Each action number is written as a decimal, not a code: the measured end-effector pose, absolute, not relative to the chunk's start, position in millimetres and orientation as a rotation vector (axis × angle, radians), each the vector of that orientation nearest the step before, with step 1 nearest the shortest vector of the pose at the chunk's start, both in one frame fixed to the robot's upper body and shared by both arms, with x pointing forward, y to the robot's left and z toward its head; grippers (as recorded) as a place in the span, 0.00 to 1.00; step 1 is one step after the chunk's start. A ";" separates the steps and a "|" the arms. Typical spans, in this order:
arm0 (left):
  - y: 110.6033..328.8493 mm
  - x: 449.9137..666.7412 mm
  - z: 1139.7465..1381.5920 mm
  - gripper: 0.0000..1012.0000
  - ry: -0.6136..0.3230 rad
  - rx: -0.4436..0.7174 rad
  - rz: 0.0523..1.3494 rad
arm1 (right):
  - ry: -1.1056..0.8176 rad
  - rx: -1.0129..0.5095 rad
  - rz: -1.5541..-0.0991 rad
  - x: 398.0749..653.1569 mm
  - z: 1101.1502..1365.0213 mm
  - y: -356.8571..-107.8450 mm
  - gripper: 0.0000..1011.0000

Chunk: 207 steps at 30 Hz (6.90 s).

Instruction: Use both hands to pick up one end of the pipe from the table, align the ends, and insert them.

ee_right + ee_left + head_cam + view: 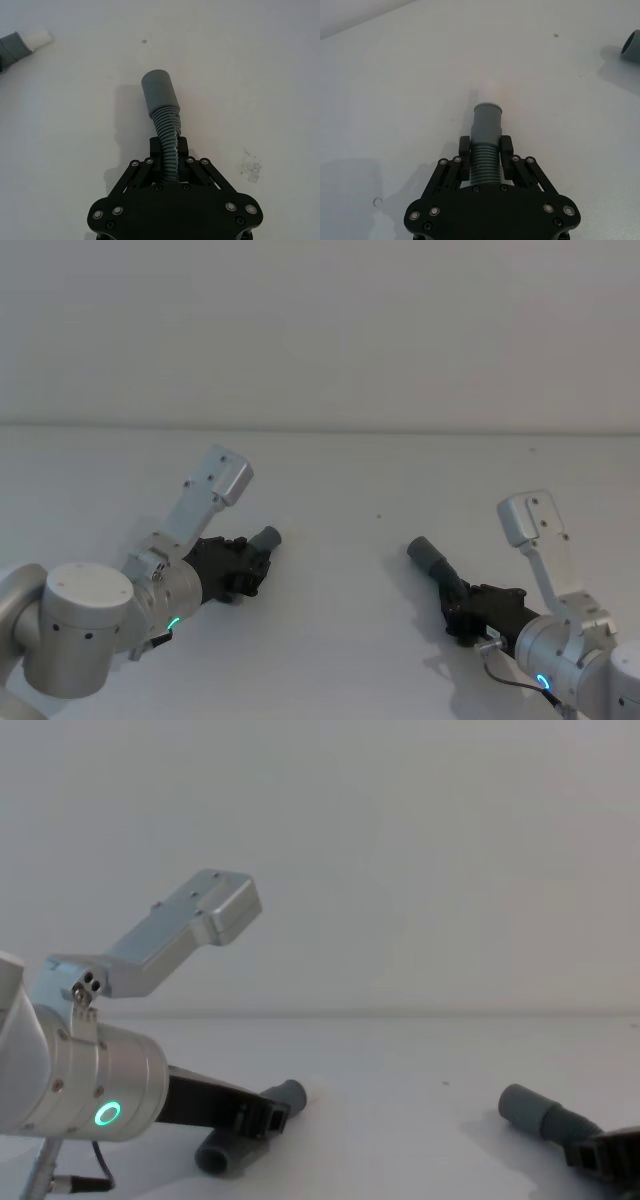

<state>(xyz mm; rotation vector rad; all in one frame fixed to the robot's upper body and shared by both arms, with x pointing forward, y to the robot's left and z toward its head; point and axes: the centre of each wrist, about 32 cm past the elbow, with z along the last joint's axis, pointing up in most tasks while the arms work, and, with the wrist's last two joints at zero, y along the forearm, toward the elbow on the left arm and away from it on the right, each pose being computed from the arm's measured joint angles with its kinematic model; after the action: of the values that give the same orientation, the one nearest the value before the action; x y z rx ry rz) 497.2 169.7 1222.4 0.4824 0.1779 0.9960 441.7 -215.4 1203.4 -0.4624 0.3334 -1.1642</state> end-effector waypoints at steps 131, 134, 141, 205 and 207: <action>217.2 531.3 1316.4 0.33 -0.132 0.497 0.132 | -0.351 -0.370 -0.398 440.9 1216.5 -343.0 0.15; 218.0 530.8 1317.2 0.33 -0.131 0.503 0.133 | -0.355 -0.372 -0.402 441.1 1215.6 -342.2 0.15; 221.2 529.2 1319.8 0.33 -0.129 0.520 0.136 | -0.358 -0.375 -0.410 441.4 1213.8 -340.3 0.15; 208.7 544.8 1309.5 0.33 -0.102 0.492 0.031 | -0.283 -0.337 -0.415 444.5 1219.7 -338.5 0.15; 207.8 545.3 1309.3 0.33 -0.103 0.489 0.027 | -0.282 -0.336 -0.415 444.6 1219.8 -338.5 0.15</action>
<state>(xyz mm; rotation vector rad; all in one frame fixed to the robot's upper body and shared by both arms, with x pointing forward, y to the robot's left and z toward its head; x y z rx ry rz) 545.3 207.8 1309.3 0.4887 -0.1035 0.0267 444.6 -338.5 1219.8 -0.3365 -0.2820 -0.4149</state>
